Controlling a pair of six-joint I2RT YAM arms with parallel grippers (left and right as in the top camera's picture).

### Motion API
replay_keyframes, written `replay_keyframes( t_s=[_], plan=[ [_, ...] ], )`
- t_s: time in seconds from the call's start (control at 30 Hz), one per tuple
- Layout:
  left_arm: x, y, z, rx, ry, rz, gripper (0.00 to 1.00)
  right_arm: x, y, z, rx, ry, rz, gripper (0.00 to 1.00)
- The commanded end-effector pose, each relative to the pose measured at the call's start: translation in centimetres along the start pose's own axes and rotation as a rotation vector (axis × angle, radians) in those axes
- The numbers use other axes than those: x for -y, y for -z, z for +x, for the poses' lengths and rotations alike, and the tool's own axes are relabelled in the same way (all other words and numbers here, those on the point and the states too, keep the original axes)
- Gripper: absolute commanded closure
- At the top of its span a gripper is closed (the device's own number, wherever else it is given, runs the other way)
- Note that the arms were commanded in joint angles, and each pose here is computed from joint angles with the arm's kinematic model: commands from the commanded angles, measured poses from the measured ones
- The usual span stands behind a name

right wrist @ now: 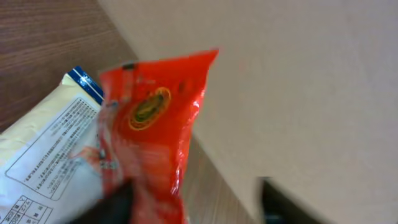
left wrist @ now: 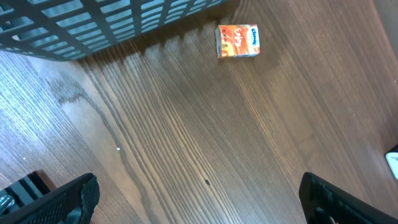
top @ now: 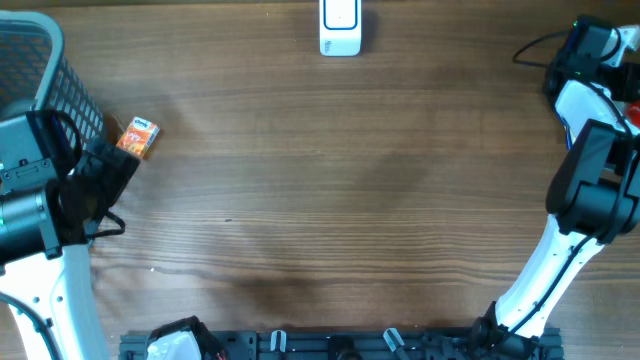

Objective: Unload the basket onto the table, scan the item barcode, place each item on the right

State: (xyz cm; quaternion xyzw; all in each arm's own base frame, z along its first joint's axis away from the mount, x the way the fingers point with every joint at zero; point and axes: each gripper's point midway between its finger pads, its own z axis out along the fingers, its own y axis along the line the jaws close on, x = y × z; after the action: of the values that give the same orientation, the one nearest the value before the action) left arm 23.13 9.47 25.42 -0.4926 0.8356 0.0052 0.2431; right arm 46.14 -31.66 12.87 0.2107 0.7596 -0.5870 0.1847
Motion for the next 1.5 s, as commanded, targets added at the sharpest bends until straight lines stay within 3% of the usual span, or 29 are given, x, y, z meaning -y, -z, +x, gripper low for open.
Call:
replay_keyframes(
  t_s=[0.0,0.13,0.27,0.43,0.57,0.83,1.03,1.27,1.47],
  plan=[
    [-0.1,0.0,-0.1,0.001,0.006,-0.002,0.0,-0.1,1.1,-1.3,0.035,-0.066,-0.03,0.11],
    [-0.1,0.0,-0.1,0.001,0.006,-0.002,0.0,-0.6,2.4,-2.0,0.056,-0.058,-0.037,0.02],
    [-0.1,0.0,-0.1,0.001,0.006,-0.002,0.0,-1.1,5.5,-4.1,0.129,-0.074,-0.104,0.0],
    [-0.1,0.0,-0.1,0.001,0.006,-0.002,0.0,-3.4,12.9,-8.0,0.299,-0.063,-0.346,0.01],
    [-0.1,0.0,-0.1,0.001,0.006,-0.002,0.0,-6.7,20.0,-8.6,0.373,-0.048,-0.606,0.01],
    [-0.1,0.0,-0.1,0.001,0.006,-0.002,0.0,-12.9,37.4,-3.2,0.299,-0.02,-1.163,0.0],
    [-0.1,0.0,-0.1,0.001,0.006,-0.002,0.0,-13.4,57.0,3.9,0.302,0.199,-1.82,0.0],
    [-0.1,0.0,-0.1,0.001,0.006,-0.002,0.0,-11.4,67.9,6.9,0.214,0.067,-2.038,0.0],
    [-0.1,0.0,-0.1,0.001,0.006,-0.002,0.0,-10.9,70.1,8.0,0.267,0.068,-2.03,0.0]
  ],
)
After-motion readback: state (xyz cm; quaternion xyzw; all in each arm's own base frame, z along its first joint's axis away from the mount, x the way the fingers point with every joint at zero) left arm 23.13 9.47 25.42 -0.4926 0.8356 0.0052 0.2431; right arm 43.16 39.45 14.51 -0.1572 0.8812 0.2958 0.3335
